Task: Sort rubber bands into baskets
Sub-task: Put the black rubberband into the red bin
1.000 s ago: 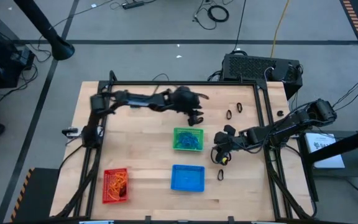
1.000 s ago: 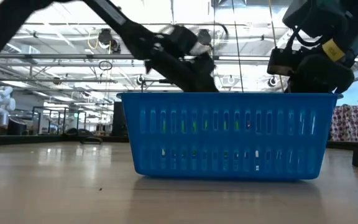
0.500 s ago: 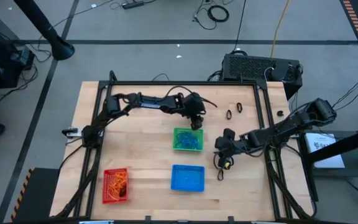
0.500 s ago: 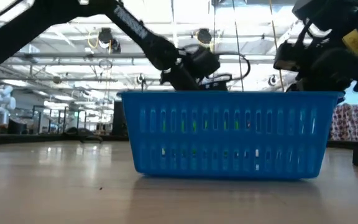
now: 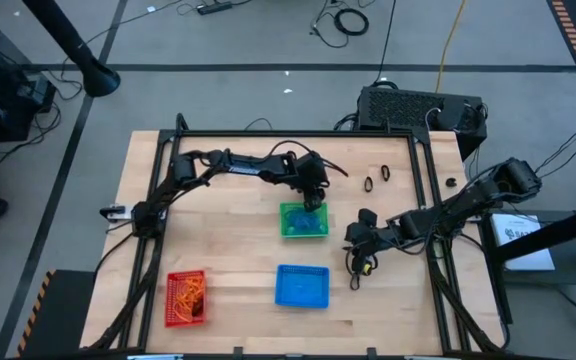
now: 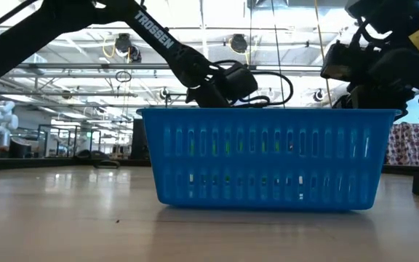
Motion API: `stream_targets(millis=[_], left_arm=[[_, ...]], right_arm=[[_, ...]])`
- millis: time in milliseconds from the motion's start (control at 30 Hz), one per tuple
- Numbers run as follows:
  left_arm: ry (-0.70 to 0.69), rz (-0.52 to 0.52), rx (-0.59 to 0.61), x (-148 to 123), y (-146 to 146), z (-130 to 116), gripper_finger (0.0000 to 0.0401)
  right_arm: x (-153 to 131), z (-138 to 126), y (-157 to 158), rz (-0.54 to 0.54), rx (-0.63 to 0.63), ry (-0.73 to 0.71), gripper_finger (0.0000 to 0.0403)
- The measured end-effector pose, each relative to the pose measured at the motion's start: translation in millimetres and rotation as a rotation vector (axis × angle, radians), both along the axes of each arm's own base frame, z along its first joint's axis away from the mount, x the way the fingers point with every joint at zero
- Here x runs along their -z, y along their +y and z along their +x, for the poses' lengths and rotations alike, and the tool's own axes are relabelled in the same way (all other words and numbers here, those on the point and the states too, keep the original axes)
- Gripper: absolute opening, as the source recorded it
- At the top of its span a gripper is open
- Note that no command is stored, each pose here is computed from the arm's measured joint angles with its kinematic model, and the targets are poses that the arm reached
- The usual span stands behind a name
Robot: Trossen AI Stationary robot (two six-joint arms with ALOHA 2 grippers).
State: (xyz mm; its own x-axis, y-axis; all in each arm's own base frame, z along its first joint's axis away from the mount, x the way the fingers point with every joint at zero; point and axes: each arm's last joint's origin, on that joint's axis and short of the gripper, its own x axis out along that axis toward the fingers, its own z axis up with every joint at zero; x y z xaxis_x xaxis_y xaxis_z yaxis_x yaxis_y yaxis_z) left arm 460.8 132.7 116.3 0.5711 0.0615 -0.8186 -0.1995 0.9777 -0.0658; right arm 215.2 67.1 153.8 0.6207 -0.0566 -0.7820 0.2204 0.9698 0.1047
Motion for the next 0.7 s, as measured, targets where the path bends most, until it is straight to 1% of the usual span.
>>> stream_targets(millis=[67,133,200,233,267,433,533,633,700], left_arm=[[-0.005,0.003,0.000,0.0,-0.1,0.6,0.0133],[-0.012,0.006,0.000,-5.3,-0.3,1.1,0.0092],[-0.018,0.009,0.008,-10.1,-2.6,2.2,0.0039],[-0.021,0.014,0.018,-14.9,-5.0,2.0,0.0020],[-0.025,0.020,0.030,-19.8,-7.3,1.6,0.0013],[-0.106,0.054,0.057,-58.5,-15.1,-0.5,0.0007],[-0.110,0.058,0.059,-76.5,-18.3,-6.4,0.0005],[-0.095,0.054,0.063,-102.0,-23.8,-18.7,0.0004],[-0.018,0.028,0.063,-117.2,-29.1,-34.6,0.0004]], right_arm=[[0.0,-0.1,0.0,-0.003,-0.004,0.001,0.0120],[0.0,0.0,-0.1,-0.009,-0.011,0.001,0.0120],[-0.2,0.2,0.0,-0.015,-0.019,-0.001,0.0120],[-0.3,0.4,0.0,-0.016,-0.022,-0.003,0.0120],[-0.3,0.4,0.0,-0.018,-0.023,-0.003,0.0120],[-0.4,0.5,0.1,-0.018,-0.024,-0.005,0.0120],[-0.4,0.6,0.1,-0.018,-0.025,-0.005,0.0120],[-0.4,0.5,0.1,-0.017,-0.024,-0.005,0.0120],[-0.4,0.5,0.1,-0.017,-0.024,-0.004,0.0120]])
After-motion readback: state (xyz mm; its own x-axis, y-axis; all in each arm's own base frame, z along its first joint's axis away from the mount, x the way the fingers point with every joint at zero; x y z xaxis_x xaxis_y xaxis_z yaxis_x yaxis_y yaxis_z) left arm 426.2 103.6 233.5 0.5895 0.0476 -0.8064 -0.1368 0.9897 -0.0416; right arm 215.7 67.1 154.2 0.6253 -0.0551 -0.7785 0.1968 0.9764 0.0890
